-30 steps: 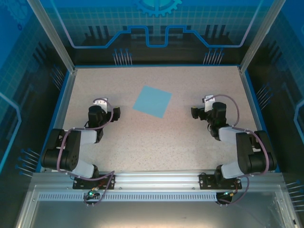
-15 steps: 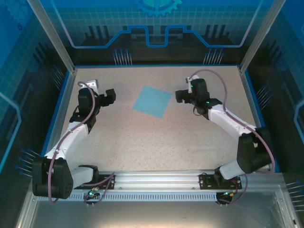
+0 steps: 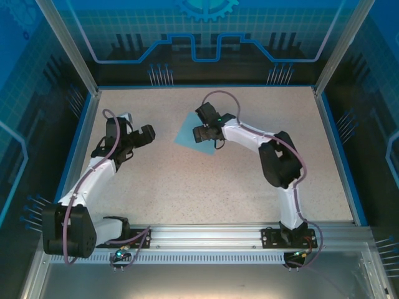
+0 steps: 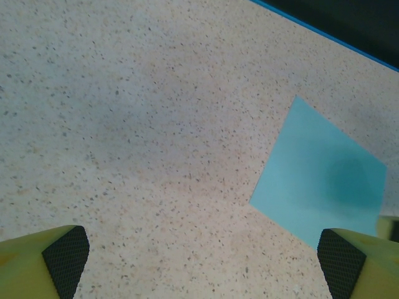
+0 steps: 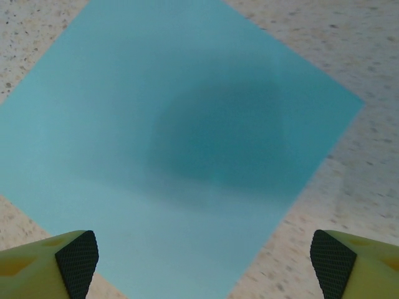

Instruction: Fold a paper plane with a square sheet of paper (pick it up from the middle)

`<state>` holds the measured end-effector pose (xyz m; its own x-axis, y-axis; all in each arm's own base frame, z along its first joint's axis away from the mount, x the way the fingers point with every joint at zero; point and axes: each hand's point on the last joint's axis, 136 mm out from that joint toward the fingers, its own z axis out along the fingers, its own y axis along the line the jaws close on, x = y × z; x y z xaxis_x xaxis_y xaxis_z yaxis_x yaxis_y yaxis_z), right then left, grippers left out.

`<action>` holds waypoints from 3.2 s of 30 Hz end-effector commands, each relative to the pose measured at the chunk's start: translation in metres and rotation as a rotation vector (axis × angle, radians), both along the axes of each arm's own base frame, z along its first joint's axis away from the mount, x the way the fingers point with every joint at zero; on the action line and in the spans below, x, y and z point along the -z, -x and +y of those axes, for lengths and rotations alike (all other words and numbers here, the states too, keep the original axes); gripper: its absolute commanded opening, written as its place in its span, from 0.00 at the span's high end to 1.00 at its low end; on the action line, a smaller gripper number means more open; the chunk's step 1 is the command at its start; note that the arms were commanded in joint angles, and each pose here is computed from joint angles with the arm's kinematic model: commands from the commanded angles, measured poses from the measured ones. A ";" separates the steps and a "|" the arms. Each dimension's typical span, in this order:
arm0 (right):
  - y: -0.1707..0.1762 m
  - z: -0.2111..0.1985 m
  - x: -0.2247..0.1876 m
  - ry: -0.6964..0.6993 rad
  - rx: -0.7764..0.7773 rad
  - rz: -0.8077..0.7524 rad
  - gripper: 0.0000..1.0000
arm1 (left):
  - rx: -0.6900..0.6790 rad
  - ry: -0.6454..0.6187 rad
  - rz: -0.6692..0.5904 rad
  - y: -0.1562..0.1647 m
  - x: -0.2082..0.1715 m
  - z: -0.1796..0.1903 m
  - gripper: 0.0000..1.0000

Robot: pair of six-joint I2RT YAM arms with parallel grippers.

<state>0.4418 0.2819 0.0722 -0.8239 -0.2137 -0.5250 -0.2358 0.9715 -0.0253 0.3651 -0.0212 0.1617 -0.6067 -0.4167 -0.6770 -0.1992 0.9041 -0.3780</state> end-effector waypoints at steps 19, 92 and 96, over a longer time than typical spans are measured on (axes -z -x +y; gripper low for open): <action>0.042 0.045 0.089 0.088 -0.282 0.329 0.10 | -0.014 0.090 0.048 -0.007 0.004 -0.006 0.02; 0.114 -0.041 0.094 0.182 -0.221 0.520 0.28 | 0.005 0.152 0.144 -0.006 0.025 -0.026 0.01; 0.110 -0.033 0.082 0.130 -0.220 0.489 0.35 | 0.005 0.154 0.143 -0.006 0.025 -0.027 0.01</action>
